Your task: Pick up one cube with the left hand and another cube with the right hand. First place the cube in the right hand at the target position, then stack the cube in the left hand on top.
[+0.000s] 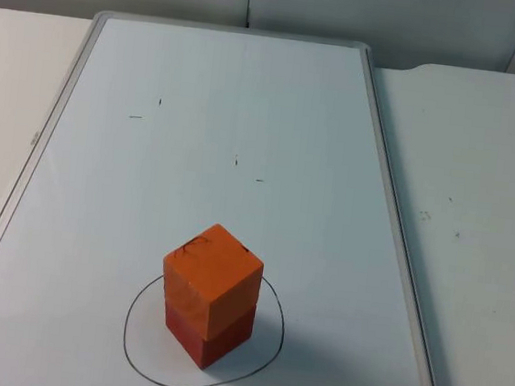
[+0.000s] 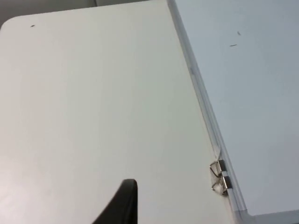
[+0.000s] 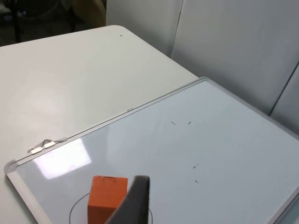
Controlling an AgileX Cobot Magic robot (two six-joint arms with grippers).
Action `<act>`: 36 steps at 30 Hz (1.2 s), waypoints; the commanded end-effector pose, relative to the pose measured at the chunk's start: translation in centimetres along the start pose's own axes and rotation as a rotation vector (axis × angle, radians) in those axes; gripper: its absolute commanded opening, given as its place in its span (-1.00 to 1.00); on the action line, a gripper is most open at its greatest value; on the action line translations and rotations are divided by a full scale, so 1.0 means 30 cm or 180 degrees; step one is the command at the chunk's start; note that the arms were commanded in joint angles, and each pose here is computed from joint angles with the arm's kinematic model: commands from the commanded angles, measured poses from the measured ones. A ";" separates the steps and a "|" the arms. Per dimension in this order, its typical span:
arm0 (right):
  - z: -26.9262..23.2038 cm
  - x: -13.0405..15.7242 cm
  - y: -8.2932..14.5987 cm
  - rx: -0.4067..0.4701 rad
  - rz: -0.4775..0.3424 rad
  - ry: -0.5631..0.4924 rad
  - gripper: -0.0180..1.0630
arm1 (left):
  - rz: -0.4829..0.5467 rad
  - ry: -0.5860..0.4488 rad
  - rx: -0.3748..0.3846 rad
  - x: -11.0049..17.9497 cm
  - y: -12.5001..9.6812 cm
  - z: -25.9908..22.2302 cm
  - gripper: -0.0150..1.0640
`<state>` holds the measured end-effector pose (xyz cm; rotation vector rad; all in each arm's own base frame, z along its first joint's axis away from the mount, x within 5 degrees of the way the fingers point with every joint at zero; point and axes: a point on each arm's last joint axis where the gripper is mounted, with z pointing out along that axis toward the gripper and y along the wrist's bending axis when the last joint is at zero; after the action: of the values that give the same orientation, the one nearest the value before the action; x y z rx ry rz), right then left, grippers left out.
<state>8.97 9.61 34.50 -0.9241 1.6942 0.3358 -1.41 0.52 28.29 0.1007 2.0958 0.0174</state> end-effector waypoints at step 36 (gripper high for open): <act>-0.475 0.292 -0.001 -0.0415 0.0194 0.0169 0.68 | -0.0077 -0.0033 -0.0100 0.000 -0.004 0.000 0.98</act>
<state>-1.38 -3.10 31.49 -0.9733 1.7705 0.4725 -1.42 0.46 28.30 0.0647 2.0957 0.0426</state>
